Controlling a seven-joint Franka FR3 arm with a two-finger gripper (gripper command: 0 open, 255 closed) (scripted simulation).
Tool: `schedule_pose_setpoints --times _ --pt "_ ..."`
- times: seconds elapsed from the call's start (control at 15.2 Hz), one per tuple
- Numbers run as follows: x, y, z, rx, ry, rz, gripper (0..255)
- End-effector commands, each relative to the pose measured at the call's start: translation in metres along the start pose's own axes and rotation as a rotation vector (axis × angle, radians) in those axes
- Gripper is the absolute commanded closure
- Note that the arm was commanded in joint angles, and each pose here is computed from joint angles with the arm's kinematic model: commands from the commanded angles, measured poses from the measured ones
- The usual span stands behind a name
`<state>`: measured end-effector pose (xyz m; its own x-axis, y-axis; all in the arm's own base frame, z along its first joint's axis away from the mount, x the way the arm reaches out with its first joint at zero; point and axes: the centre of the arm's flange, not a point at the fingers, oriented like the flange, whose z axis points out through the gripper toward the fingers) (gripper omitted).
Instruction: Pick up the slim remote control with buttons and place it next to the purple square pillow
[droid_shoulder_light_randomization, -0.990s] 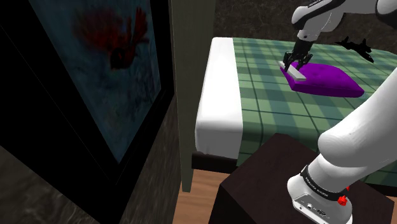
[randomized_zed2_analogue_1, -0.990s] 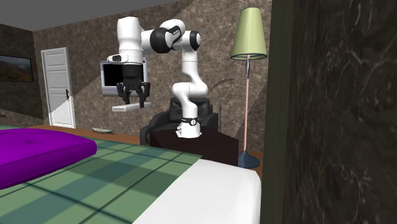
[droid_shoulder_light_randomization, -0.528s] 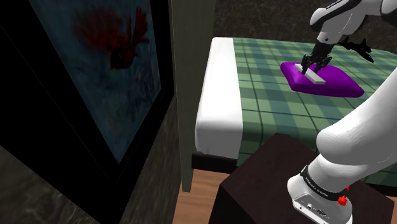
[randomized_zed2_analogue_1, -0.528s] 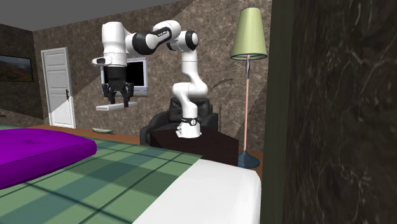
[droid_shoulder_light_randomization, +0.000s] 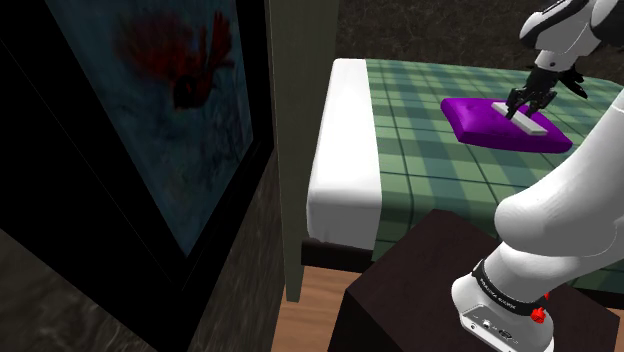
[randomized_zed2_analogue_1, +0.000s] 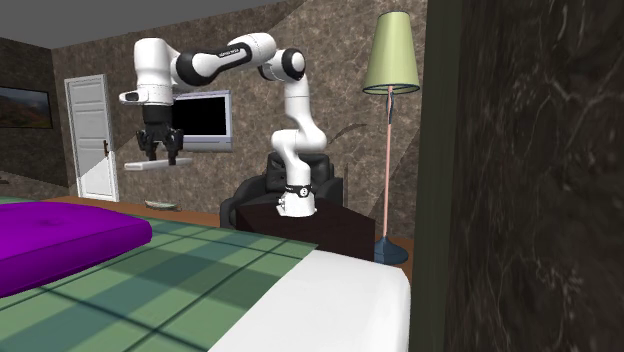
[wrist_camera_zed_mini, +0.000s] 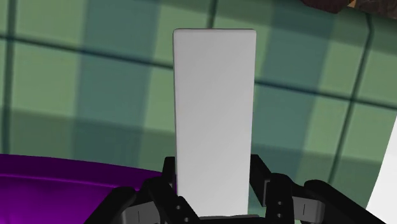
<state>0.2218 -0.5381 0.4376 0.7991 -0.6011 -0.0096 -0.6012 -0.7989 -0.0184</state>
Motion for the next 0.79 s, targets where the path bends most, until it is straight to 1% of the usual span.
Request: schedule_pose_setpoints --times 0.0,0.4,0.73 --pt "-0.008 0.026 0.000 0.000 0.001 -0.002 255" --pt "-0.029 0.103 -0.001 0.000 0.001 -0.002 255" --pt "-0.028 0.104 0.025 0.000 0.001 -0.002 255"
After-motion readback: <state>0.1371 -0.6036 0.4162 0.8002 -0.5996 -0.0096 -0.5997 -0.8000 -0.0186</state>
